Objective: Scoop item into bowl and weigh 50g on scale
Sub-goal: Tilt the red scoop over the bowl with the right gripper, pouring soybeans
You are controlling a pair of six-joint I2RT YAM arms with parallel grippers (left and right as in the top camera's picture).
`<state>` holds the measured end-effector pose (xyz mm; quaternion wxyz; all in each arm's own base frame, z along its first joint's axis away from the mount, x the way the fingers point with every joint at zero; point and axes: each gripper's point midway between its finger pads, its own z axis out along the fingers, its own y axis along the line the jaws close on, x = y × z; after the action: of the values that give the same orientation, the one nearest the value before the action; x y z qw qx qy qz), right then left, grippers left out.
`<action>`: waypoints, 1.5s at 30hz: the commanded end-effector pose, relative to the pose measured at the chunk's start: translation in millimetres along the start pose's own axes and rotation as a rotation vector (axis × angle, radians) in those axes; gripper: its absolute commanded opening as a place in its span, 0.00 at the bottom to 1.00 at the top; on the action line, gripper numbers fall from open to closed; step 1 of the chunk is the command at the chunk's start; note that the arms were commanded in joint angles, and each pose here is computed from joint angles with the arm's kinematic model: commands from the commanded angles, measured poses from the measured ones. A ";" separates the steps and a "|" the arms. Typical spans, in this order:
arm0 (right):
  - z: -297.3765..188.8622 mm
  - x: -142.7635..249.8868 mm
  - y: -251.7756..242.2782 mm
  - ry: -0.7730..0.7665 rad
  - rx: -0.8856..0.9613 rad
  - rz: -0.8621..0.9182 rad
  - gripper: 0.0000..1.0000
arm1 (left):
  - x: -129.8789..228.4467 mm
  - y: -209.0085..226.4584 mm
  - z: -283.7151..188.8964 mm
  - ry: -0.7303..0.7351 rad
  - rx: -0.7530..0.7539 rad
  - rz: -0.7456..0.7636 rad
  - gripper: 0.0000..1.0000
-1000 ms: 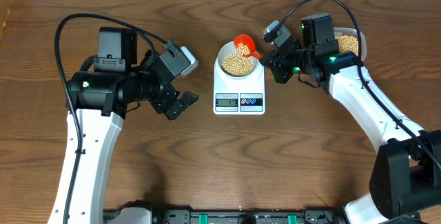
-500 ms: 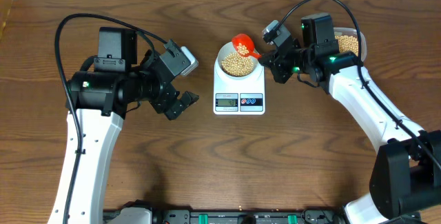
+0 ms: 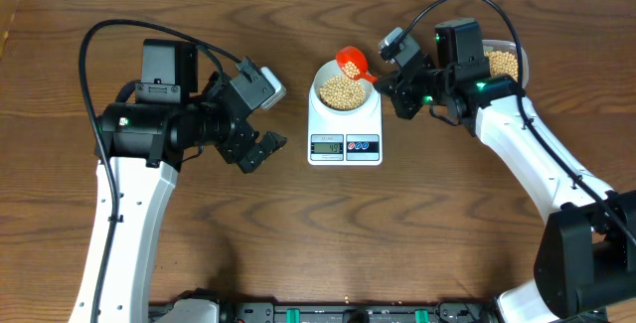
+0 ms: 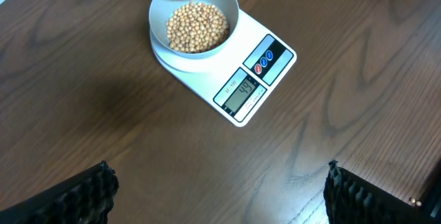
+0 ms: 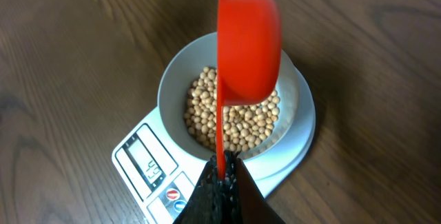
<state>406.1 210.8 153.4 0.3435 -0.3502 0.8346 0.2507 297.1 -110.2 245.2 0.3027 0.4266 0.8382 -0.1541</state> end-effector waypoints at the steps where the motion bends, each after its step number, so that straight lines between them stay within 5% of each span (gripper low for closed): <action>1: -5.7 -3.8 6.3 -0.006 0.001 -0.033 0.01 | -6.2 -0.1 -4.6 -0.022 0.001 0.012 0.98; 45: -5.4 -6.6 10.7 -0.019 -0.031 0.056 0.01 | -6.2 -0.1 -4.6 -0.022 0.001 0.012 0.98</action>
<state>404.5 210.4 152.1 0.3351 -0.3361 0.8420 0.2565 297.1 -110.2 245.2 0.3027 0.4266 0.8382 -0.1541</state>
